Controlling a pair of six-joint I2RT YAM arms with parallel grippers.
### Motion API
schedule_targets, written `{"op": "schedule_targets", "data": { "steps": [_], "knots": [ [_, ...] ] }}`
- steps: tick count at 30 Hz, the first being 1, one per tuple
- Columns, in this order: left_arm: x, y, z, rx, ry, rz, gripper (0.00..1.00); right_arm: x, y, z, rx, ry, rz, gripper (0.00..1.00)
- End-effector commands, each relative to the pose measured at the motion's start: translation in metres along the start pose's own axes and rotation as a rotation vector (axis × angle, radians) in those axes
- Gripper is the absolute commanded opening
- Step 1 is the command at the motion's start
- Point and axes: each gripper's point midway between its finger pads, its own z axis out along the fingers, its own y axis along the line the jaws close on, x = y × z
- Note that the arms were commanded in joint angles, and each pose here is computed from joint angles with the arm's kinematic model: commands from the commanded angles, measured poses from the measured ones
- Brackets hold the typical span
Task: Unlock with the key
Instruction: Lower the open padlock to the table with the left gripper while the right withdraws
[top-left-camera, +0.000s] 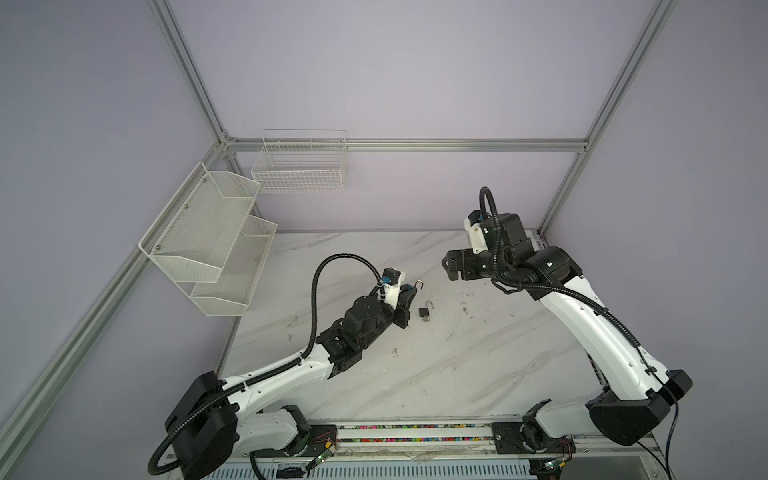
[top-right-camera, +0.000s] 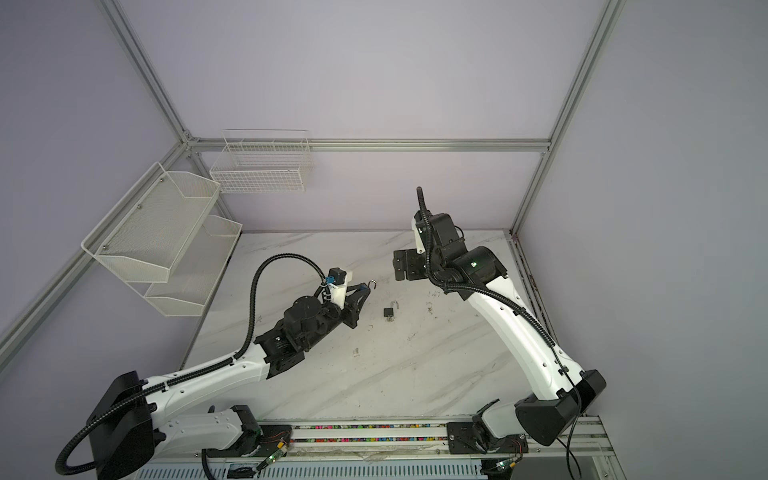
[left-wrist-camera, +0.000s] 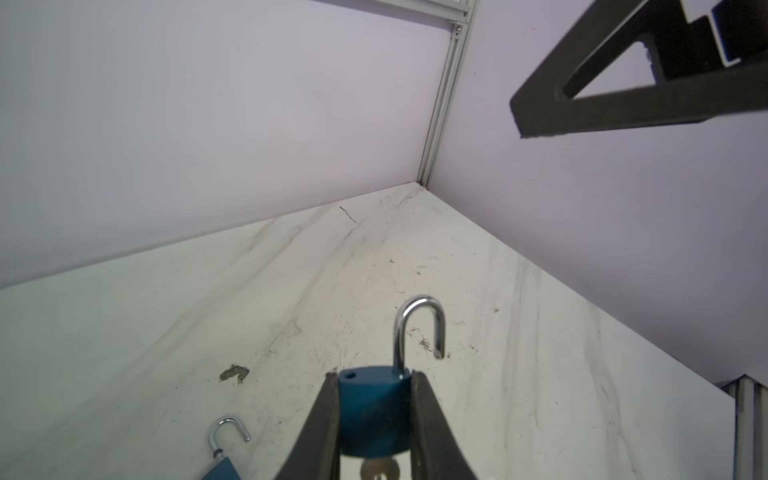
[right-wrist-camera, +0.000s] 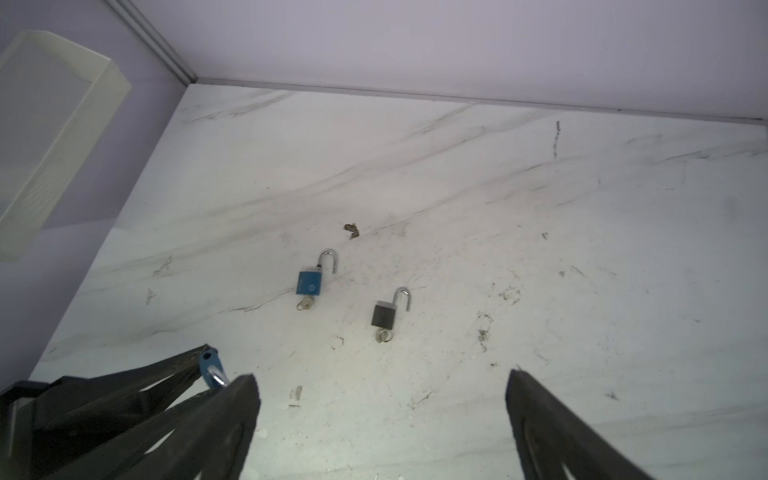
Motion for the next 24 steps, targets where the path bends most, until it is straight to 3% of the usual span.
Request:
{"op": "schedule_targets", "data": {
  "steps": [1,8,15,24],
  "knots": [
    [-0.058,-0.028,0.012,0.023,-0.112,-0.213,0.0,-0.012,-0.033,0.005,0.086,-0.086,0.123,0.97],
    [-0.017,-0.051,0.065,-0.092,0.082,-0.305,0.0,-0.002,-0.098,0.036,0.09,-0.101,0.341,0.97],
    [0.041,-0.063,0.112,-0.265,0.242,-0.364,0.0,0.023,-0.155,0.043,0.172,-0.148,0.465,0.97],
    [0.099,-0.054,0.156,-0.4,0.352,-0.287,0.0,0.036,-0.177,0.048,0.175,-0.162,0.553,0.97]
  ]
}}
